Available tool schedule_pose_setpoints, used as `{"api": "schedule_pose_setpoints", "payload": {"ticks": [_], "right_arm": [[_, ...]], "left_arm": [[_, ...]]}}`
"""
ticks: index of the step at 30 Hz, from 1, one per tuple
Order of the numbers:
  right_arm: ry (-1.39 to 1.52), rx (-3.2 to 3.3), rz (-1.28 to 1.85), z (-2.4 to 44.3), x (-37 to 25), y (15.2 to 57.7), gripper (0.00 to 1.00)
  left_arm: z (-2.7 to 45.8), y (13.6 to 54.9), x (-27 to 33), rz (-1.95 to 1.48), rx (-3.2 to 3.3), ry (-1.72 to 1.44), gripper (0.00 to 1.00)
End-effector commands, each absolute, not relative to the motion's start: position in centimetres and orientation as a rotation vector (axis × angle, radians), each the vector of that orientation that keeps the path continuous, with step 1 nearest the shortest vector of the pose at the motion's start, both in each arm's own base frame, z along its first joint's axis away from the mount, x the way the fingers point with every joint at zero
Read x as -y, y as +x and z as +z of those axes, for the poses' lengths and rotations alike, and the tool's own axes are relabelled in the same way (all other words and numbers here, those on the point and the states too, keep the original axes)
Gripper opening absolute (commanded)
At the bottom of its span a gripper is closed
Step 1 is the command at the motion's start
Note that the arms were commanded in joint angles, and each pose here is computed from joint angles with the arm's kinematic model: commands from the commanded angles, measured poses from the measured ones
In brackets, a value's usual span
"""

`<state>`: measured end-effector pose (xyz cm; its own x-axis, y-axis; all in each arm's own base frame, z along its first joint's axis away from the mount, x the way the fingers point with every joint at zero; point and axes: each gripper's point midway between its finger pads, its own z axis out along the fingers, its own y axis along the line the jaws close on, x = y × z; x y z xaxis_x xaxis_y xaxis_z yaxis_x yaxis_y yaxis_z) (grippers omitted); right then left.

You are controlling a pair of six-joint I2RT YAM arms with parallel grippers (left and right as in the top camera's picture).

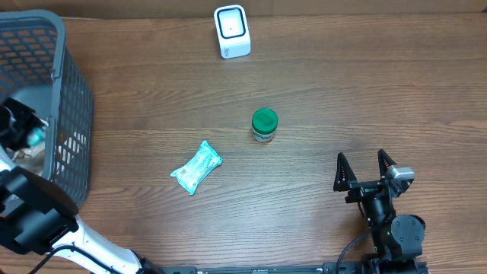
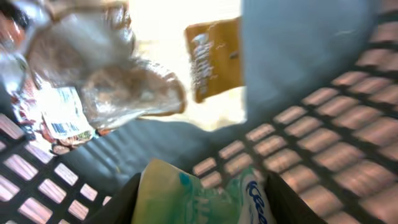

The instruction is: Scan the item barcode

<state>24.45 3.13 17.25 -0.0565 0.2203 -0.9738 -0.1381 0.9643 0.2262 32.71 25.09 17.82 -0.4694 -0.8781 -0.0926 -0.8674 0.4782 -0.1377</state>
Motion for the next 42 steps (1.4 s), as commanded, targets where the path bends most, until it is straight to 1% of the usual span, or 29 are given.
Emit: {"api": "schedule_pose_setpoints", "payload": {"ticks": [1,6,11,17,21,24,27,30,34,42], "right_arm": [[0.064,-1.597,0.296,17.1,-3.2,24.4,1.00],[0.065,-1.597,0.297,17.1,-3.2,24.4,1.00],[0.065,-1.597,0.297,17.1,-3.2,24.4,1.00],[0.064,-1.597,0.296,17.1,-3.2,24.4,1.00],[0.064,-1.597,0.297,17.1,-3.2,24.4,1.00],[0.065,-1.597,0.297,17.1,-3.2,24.4,1.00],[0.065,-1.597,0.297,17.1,-3.2,24.4,1.00],[0.064,-1.597,0.297,17.1,-3.2,24.4,1.00],[0.065,-1.597,0.297,17.1,-3.2,24.4,1.00],[0.065,-1.597,0.297,17.1,-3.2,24.4,1.00]], "left_arm": [[22.8,35.1,-24.4,-0.211,-2.498,-1.345,0.36],[29.7,36.5,-21.7,-0.350,-2.401,-1.155,0.37],[35.6,37.0,-17.0,-0.444,-2.337,-0.905,0.38],[38.8,36.8,-11.2,-0.459,-2.341,-0.680,0.40],[39.0,37.5,-6.9,-0.447,-2.394,-0.522,0.39],[37.5,38.1,-3.9,-0.379,-2.479,-0.432,0.38],[34.7,38.3,-0.9,-0.311,-2.600,-0.351,0.38],[30.4,37.7,1.9,-0.213,-2.765,-0.299,0.37],[24.8,36.7,4.1,-0.053,-2.931,-0.267,0.37],[14.3,37.1,9.0,-0.041,-3.020,-0.174,0.39]]}}
